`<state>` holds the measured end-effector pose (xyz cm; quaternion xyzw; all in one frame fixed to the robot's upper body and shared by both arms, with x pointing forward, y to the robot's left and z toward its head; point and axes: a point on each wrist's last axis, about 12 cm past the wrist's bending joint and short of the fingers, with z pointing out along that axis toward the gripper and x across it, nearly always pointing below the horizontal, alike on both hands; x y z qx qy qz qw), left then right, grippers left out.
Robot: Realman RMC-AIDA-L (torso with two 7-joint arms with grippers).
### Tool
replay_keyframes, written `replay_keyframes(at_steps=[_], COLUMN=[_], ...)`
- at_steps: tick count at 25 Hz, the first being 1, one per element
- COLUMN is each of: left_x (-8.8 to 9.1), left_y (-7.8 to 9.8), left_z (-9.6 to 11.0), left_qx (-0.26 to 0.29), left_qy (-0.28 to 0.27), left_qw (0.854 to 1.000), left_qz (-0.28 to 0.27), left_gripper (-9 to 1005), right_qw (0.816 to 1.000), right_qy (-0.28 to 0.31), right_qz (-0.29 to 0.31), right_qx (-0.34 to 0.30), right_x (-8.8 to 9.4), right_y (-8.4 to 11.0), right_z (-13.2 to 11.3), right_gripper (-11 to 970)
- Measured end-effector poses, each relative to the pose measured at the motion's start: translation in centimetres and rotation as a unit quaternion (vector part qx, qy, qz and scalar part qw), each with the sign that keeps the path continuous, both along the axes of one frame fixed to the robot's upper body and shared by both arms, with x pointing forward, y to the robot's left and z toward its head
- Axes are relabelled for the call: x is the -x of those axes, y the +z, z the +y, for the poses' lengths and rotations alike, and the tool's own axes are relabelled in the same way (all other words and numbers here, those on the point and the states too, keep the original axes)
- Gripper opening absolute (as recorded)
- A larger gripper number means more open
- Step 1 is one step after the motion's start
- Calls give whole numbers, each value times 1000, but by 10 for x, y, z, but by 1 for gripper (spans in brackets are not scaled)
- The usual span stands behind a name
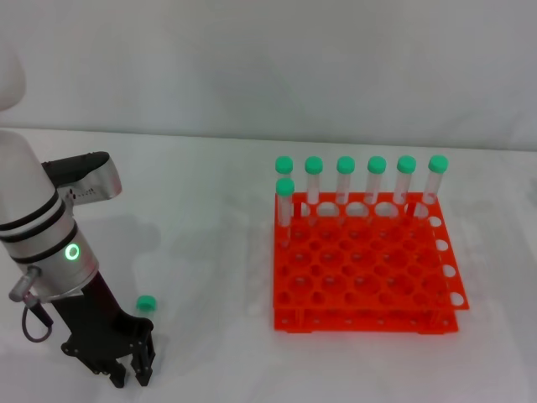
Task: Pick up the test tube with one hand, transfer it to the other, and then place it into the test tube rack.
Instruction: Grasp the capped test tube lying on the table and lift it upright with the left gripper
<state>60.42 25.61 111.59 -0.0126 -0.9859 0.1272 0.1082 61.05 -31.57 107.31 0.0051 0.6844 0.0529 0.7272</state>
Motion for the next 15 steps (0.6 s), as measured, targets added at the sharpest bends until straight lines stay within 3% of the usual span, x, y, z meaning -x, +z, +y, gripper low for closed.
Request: replay_keyframes(at_steps=[15], left_x=[2], left_y=[-2], left_z=[7], left_qx=[-18], left_qy=[-4], left_qw=[1000], left_qz=[3], left_gripper=[338], right_qw=[1000], right_qy=[1], right_qz=[2], right_qx=[-2], right_x=[1], right_y=[-1], right_z=[2], right_gripper=[869])
